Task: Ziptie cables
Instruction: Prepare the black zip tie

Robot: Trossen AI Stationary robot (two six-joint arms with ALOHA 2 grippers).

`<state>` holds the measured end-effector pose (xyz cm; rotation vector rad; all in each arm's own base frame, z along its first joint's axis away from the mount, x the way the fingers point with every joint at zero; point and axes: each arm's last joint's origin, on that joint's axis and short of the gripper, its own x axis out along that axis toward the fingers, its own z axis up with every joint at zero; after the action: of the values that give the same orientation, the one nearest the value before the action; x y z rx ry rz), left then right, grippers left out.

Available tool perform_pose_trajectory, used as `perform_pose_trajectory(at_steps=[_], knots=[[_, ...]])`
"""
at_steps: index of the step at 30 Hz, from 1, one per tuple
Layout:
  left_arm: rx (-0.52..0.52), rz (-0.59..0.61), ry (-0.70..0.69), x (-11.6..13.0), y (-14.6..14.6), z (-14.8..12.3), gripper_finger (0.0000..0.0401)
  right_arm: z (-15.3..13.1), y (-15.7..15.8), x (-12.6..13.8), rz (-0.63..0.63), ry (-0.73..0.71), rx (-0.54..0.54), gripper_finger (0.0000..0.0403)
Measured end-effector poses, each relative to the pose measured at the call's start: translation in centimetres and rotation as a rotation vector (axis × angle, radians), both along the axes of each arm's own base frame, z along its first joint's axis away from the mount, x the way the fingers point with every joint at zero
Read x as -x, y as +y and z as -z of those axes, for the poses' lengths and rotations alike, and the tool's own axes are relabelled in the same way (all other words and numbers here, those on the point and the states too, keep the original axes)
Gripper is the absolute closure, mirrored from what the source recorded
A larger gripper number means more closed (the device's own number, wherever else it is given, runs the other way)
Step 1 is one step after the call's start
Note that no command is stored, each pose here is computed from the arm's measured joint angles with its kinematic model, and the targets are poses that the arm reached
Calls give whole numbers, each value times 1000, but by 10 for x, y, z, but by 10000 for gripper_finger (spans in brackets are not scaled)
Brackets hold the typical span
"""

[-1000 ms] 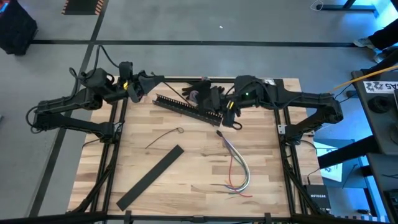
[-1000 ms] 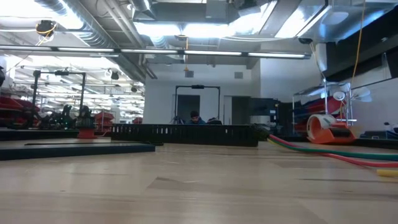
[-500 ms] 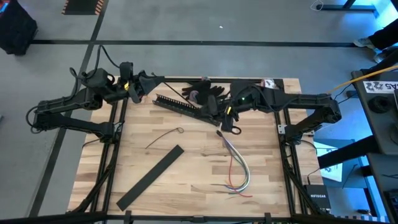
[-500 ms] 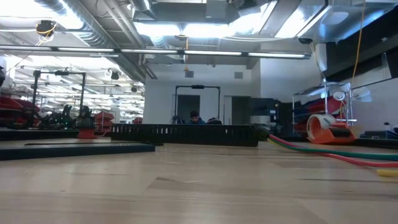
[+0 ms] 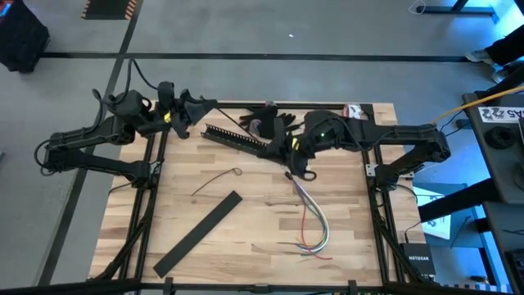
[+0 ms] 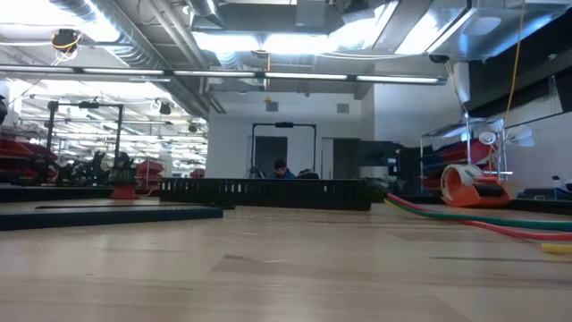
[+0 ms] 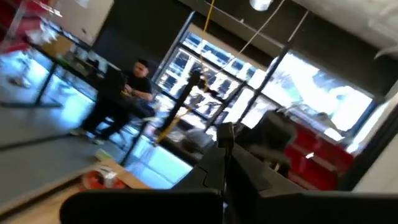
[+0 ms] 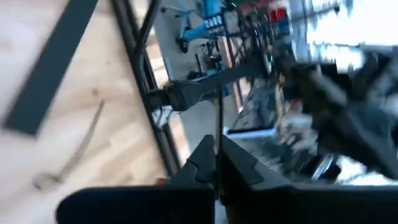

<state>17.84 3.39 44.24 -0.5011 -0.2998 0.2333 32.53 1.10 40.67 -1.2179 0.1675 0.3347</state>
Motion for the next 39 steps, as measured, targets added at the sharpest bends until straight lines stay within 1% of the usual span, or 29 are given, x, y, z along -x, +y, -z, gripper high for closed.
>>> perform_pose_trajectory(at_steps=[2, 4, 8, 11, 13, 15, 19, 21, 27, 31, 34, 37, 39], knots=[[-57, -45, 43, -1, 1, 2, 401, -5, -7, 1, 48, 18, -162, 393], [-114, -98, 108, -7, 3, 7, 401, -8, -17, 0, 98, 45, -347, 399], [-210, -157, 228, -28, 11, 20, 401, -3, -41, -13, 218, 115, -711, 401], [-257, -170, 320, -47, 18, 34, 401, 3, -54, -26, 285, 181, -938, 402], [-294, -177, 371, -57, 22, 42, 401, 5, -62, -32, 289, 232, -1071, 402], [-342, -181, 414, -64, 25, 48, 401, 9, -68, -37, 278, 292, -1183, 402], [-432, -180, 491, -75, 27, 57, 401, 21, -79, -45, 307, 390, -1356, 402], [-476, -182, 505, -77, 28, 58, 401, 24, -83, -48, 323, 418, -1440, 403], [-668, -200, 551, -85, 27, 60, 401, 32, -89, -56, 372, 502, -1644, 403], [-786, -217, 570, -92, 26, 61, 401, 34, -89, -58, 388, 550, -1736, 403], [-868, -196, 613, -98, 22, 67, 401, 34, -89, -59, 404, 562, -1777, 403], [-939, -176, 626, -103, 15, 69, 401, 34, -93, -58, 433, 557, -1820, 403], [-968, -192, 637, -106, 12, 70, 401, 34, -94, -57, 447, 564, -1841, 403]])
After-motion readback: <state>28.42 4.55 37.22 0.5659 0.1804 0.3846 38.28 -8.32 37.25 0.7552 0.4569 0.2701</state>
